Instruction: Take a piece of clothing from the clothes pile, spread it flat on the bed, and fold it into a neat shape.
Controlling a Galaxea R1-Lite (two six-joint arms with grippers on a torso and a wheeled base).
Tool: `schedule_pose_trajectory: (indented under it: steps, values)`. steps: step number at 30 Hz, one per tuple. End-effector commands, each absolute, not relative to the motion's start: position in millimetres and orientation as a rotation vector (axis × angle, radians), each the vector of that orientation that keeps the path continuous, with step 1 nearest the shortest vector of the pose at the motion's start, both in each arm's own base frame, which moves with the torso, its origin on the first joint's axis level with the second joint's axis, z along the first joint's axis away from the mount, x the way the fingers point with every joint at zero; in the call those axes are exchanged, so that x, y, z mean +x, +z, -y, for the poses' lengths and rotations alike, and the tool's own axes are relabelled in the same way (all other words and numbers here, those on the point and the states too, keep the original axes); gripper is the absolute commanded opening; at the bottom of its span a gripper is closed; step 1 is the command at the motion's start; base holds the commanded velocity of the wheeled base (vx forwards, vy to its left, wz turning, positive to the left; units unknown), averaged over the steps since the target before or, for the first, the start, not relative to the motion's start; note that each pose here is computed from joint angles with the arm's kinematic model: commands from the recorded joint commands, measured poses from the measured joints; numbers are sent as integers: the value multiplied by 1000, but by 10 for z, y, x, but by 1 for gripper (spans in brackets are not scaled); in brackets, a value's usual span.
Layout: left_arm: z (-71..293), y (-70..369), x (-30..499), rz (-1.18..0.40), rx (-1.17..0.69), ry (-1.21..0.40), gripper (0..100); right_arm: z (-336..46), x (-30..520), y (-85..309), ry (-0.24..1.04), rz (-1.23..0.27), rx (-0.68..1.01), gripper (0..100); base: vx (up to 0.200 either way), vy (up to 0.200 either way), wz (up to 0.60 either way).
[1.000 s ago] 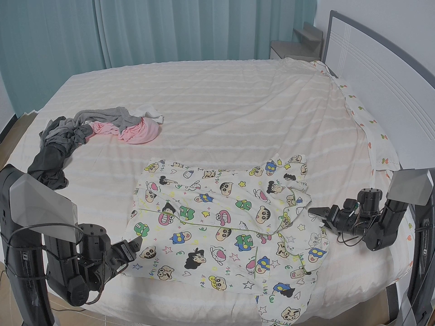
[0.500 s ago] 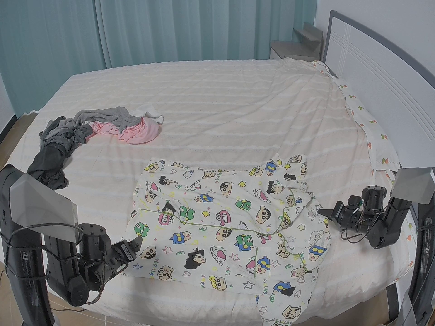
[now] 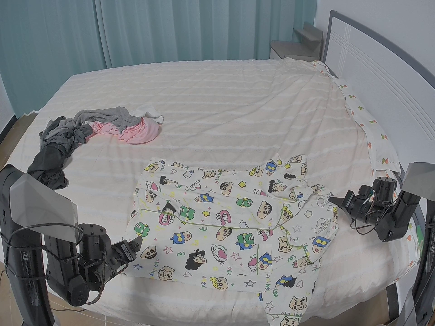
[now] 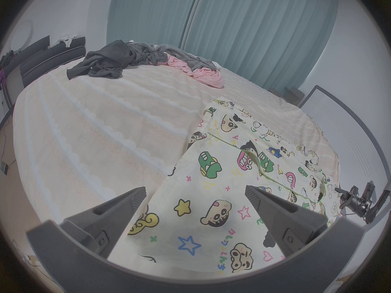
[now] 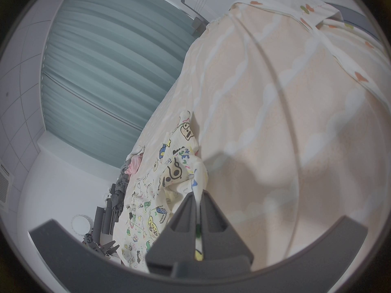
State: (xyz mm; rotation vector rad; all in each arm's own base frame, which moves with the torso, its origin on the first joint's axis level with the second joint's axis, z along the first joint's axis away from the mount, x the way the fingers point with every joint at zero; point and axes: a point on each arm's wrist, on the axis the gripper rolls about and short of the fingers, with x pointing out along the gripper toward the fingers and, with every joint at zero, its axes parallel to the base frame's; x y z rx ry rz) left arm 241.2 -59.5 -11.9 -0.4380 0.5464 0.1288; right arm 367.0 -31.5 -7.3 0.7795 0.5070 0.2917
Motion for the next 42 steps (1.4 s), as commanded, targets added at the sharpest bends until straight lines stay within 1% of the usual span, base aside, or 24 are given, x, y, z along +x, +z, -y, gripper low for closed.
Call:
schedule_pose_trajectory:
  steps: [1, 6, 9, 13, 24, 25, 31, 35, 40, 42]
  values:
    - [594, -104, 2422, -530, -444, 125, 100, 394, 3699, -81, 275, -494, 779, 0, 0, 0, 0]
    - [597, -101, 2433, -525, -445, 125, 100, 440, 3693, -146, 255, -513, 789, 0, 0, 0, 0]
    - [598, -100, 2436, -523, -445, 125, 100, 436, 3669, -243, 234, -580, 796, 0, 0, 0, 0]
    - [598, -104, 2436, -525, -445, 124, 100, 465, 3670, -288, 227, -597, 763, 0, 0, 0, 0]
    - [599, -98, 2443, -519, -445, 127, 100, 532, 3655, -359, 195, -654, 756, 0, 0, 0, 0]
    - [599, -93, 2447, -516, -446, 129, 100, 533, 3658, -358, 195, -654, 756, 100, 0, 0, 0]
    - [602, -93, 2461, -503, -442, 148, 100, 534, 3663, -322, 169, -640, 741, 100, 0, 0, 0]
    - [605, -101, 2456, -509, -441, 145, 100, 520, 3646, -166, 156, -606, 723, 100, 0, 0, 0]
    - [591, -62, 2379, -528, -449, 120, 100, 487, 3427, 74, 158, -592, 721, 100, 0, 0, 0]
    - [583, 2, 2311, -539, -465, 80, 100, 475, 3328, 132, 157, -593, 726, 100, 0, 0, 0]
